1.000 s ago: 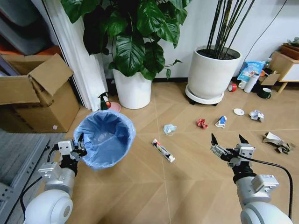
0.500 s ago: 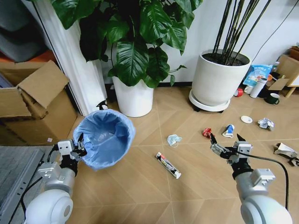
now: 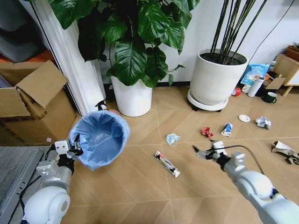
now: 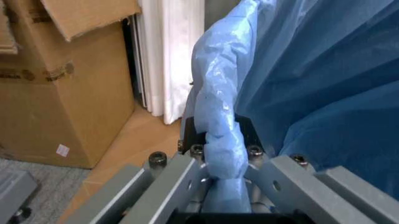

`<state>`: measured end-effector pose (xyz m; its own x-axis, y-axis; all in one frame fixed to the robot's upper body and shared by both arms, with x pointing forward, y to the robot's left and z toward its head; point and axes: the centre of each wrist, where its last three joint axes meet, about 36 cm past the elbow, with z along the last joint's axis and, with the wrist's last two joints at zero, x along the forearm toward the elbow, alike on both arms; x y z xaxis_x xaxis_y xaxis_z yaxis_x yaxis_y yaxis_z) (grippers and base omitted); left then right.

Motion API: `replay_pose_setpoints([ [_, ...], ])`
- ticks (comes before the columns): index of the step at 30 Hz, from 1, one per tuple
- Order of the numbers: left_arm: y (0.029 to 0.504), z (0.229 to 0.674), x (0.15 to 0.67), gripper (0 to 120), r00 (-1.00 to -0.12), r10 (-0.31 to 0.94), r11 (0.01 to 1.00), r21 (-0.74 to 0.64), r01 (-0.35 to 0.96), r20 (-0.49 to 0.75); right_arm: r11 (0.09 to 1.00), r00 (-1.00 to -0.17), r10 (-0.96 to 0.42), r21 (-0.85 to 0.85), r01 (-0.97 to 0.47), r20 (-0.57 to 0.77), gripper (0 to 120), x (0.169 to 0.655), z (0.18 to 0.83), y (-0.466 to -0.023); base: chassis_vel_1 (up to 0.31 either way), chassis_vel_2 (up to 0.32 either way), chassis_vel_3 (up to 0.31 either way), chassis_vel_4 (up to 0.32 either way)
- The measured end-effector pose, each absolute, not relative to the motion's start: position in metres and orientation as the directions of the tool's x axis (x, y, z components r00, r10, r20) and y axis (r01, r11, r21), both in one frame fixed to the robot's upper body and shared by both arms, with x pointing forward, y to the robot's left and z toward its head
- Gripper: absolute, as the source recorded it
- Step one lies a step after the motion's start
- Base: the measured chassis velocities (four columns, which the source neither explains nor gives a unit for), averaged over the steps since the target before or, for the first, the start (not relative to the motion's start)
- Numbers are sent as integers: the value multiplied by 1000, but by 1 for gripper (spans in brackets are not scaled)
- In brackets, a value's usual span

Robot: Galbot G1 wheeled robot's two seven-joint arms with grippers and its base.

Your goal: Pick up the trash bin and place the garbage on the floor into it.

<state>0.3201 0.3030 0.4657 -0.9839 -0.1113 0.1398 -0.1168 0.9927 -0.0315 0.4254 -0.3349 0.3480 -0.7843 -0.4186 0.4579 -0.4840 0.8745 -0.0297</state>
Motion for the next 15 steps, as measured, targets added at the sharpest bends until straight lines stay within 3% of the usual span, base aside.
replay_pose_setpoints([
  [6,306,465,319,0,-982,-126,991,-22,-131,143,840,-690,-464,29,-541,555,100,462,306,-292,0,0,0,0],
  [15,311,462,324,0,-977,-132,991,-11,-135,167,835,-640,-451,39,-549,622,100,499,265,-248,0,0,0,0],
])
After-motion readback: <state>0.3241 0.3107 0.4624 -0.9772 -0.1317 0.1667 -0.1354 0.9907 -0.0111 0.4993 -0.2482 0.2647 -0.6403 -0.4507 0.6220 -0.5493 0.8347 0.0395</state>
